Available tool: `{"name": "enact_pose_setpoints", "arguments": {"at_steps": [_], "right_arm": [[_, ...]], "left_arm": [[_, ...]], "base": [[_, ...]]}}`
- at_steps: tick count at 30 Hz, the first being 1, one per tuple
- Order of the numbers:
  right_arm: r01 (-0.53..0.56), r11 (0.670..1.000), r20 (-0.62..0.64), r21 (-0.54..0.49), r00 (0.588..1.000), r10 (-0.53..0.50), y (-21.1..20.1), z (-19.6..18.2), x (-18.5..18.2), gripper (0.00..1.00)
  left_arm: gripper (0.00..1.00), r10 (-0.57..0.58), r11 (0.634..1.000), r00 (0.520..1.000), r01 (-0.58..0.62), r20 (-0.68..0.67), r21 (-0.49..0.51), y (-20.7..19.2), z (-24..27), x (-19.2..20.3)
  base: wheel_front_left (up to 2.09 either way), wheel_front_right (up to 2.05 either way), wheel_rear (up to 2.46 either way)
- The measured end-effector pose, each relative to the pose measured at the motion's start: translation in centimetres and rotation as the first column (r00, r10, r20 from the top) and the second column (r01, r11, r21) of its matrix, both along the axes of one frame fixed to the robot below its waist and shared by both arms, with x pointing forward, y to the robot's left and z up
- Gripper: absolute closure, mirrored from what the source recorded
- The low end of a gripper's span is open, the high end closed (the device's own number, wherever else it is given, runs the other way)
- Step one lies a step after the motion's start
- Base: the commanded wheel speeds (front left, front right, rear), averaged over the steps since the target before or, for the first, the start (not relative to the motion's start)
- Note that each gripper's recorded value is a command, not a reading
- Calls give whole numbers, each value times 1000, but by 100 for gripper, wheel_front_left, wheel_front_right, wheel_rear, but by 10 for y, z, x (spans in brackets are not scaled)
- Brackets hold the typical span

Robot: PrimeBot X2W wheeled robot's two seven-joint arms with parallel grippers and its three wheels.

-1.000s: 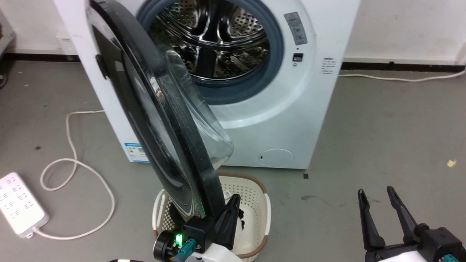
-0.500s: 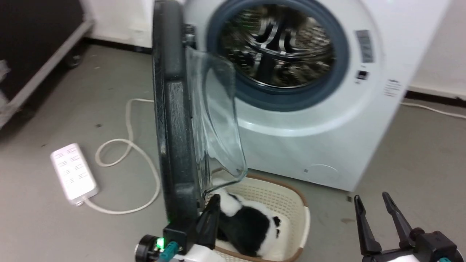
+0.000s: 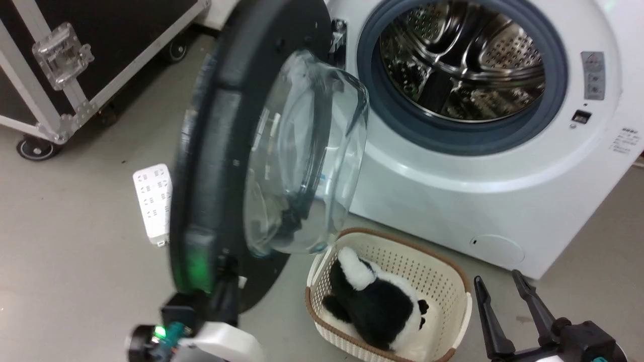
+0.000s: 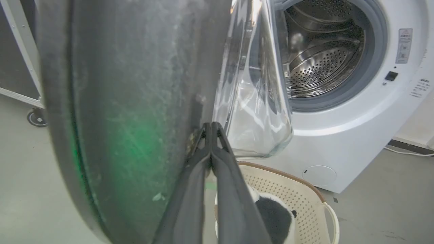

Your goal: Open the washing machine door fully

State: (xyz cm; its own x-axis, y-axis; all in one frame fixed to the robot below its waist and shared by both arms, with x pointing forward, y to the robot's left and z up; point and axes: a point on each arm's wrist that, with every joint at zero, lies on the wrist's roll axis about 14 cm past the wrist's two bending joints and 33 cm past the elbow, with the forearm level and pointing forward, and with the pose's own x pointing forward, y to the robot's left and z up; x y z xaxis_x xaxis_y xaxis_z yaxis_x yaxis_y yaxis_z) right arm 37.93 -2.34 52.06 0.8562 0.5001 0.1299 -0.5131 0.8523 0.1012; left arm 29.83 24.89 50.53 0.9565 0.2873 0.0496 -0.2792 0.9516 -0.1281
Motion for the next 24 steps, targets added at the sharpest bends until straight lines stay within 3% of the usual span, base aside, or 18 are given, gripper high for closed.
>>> {"name": "enact_pose_setpoints", "arguments": {"at_steps": [12, 24], "right_arm": [[9, 999, -62, -31, 998, -11, -4, -27, 10, 0], [59, 997, -110, -49, 992, -64, -21, -49, 21, 0]], "left_arm": [[100, 186, 981, 982, -183, -34, 62, 89, 6, 6], [100, 327, 944, 943, -324, -53, 69, 155, 10, 21]], "base": [[0, 0, 0], [0, 0, 0]]}}
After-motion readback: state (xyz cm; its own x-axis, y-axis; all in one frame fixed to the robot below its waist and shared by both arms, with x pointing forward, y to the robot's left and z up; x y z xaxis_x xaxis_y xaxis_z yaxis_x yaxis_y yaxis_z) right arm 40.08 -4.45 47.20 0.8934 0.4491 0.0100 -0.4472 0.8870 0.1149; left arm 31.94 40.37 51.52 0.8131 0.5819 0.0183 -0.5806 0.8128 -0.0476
